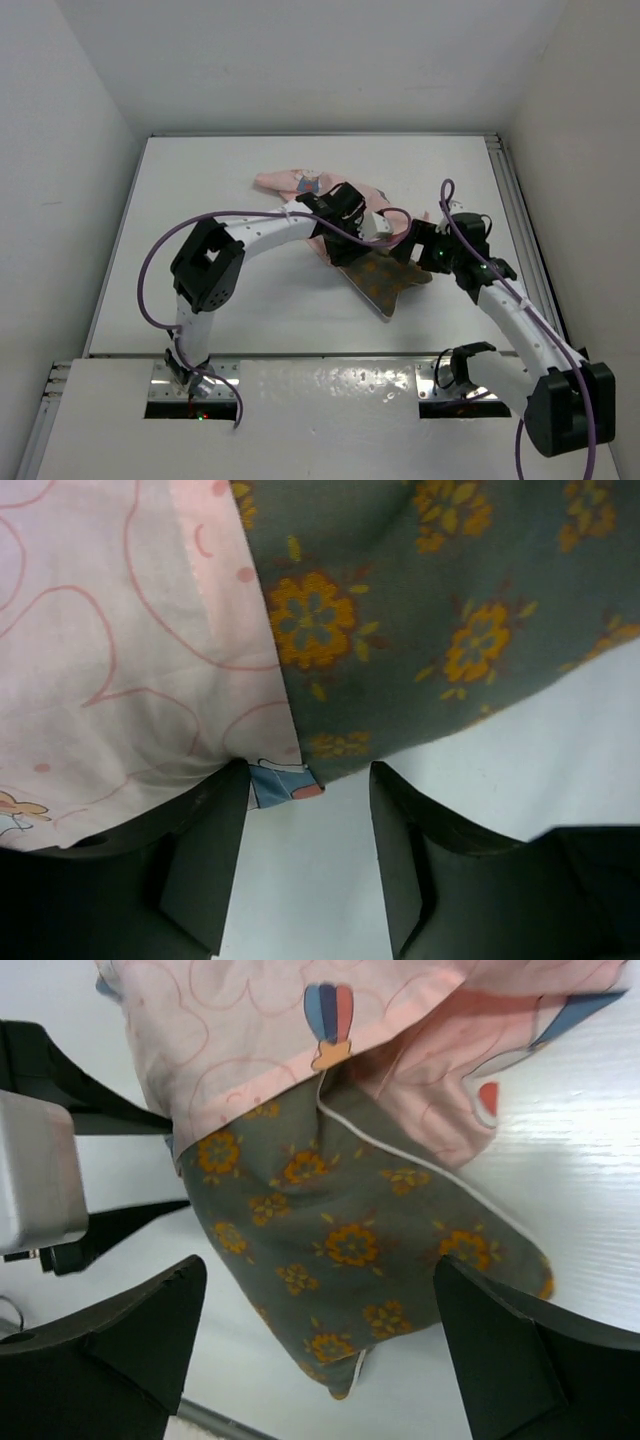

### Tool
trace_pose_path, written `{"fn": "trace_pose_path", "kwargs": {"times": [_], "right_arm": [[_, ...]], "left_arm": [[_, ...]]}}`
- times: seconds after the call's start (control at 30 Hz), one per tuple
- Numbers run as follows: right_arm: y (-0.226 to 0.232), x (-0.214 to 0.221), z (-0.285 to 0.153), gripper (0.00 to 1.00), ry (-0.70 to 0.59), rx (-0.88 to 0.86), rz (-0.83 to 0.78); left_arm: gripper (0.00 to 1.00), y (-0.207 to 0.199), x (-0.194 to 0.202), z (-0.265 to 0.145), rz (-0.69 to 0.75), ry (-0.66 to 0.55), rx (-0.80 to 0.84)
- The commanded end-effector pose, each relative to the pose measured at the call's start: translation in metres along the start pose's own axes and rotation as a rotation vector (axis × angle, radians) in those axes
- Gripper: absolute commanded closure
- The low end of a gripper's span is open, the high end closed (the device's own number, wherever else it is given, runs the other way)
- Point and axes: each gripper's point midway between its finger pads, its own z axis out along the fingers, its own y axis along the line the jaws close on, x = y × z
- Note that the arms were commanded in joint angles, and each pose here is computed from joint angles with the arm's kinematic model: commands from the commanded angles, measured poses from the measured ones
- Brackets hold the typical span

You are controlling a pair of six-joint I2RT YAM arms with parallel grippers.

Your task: Put the pillow into the pillowcase

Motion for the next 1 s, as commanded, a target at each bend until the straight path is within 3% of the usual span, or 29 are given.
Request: {"fn": "trace_pose_path", "kwargs": {"times": [0.0,0.13,0.17,0.2,0.27,0.4,0.63,0.77,0.9,0.97], "right_arm": [[0.019,0.003,0.008,0.08,0.034,-0.102,0.011],[0.033,0.001,0.018,0.08,-0.026,-0.136,-0.012],[0.029,0.006,0.022,0.07,-0.028,-0.117,-0.018],[0.035,0.006,0.024,0.06,-0.042,-0.129,-0.036],[0.03,0.018,0.031,0.01,-0.02,-0.105,-0.053],[0.037,0.03,0.043,0.01,-0.013,-0.112,-0.133],[0.016,0.044,0.066,0.01,0.0,0.07,-0.202],[0.01,0.052,0.08,0.01,-0.005,0.11,0.022],[0.045,0.043,0.092,0.42,-0.043,-0.081,0.165],[0.066,0.036,0.089,0.96,-0.043,-0.177,0.2]], "left_arm": [[0.52,0.027,-0.03,-0.015,0.028,-0.124,-0.172],[0.75,0.029,-0.026,-0.015,0.016,-0.107,-0.216],[0.79,0.028,-0.026,-0.014,0.014,-0.105,-0.216],[0.91,0.029,-0.026,-0.017,0.012,-0.108,-0.232],[1.0,0.033,-0.024,-0.019,0.003,-0.093,-0.27],[1.0,0.035,-0.025,-0.028,-0.001,-0.083,-0.31],[1.0,0.017,-0.029,-0.041,0.002,-0.098,-0.275],[1.0,-0.004,-0.04,-0.053,0.038,-0.108,-0.232],[1.0,-0.03,-0.045,-0.063,0.062,-0.128,-0.158],[1.0,-0.034,-0.048,-0.071,0.066,-0.138,-0.143]]}}
